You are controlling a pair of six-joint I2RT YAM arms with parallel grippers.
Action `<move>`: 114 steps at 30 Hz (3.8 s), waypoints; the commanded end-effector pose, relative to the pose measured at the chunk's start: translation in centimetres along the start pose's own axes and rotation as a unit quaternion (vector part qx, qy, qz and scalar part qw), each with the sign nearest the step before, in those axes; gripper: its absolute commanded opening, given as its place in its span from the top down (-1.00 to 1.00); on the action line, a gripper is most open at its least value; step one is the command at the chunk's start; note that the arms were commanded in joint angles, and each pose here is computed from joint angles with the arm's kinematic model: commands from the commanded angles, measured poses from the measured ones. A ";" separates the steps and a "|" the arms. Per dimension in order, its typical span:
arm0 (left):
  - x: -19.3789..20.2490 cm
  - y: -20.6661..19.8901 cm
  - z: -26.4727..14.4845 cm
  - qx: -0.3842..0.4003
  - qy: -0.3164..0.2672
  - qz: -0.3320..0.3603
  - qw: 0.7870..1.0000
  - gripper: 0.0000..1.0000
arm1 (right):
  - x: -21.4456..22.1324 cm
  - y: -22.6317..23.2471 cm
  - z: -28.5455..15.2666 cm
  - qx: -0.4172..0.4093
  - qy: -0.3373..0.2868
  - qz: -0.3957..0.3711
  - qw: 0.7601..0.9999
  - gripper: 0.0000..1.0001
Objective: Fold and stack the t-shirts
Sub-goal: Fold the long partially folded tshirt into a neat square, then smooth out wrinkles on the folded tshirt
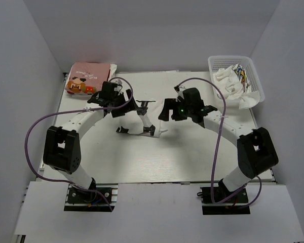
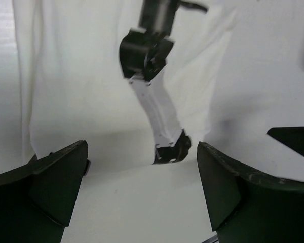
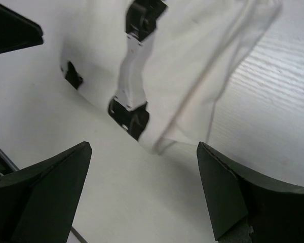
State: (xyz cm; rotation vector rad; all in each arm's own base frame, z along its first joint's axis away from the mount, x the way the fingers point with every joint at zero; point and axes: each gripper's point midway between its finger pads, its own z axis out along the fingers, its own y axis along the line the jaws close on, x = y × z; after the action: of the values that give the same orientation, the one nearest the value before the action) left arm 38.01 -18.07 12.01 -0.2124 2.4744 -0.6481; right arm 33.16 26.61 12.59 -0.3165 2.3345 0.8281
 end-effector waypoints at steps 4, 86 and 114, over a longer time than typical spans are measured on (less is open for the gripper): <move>-5.2 1.3 -0.6 -0.075 -0.054 0.006 0.996 -0.98 | -2.1 1.7 1.3 -0.017 -0.011 0.019 1.000 -0.81; -7.0 3.5 6.0 -0.098 -0.033 0.022 0.994 -0.98 | -2.5 -3.9 3.6 0.162 -0.003 0.031 0.986 -0.81; -7.3 2.0 11.8 -0.026 -0.002 0.053 0.998 1.00 | -9.1 -3.8 5.7 0.128 -0.086 -0.023 0.988 1.00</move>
State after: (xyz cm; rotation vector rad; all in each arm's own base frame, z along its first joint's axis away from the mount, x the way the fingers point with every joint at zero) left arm 50.29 -18.70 3.29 -0.1268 2.5383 -0.5212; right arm 42.85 26.88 7.77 -0.1420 2.4106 0.4548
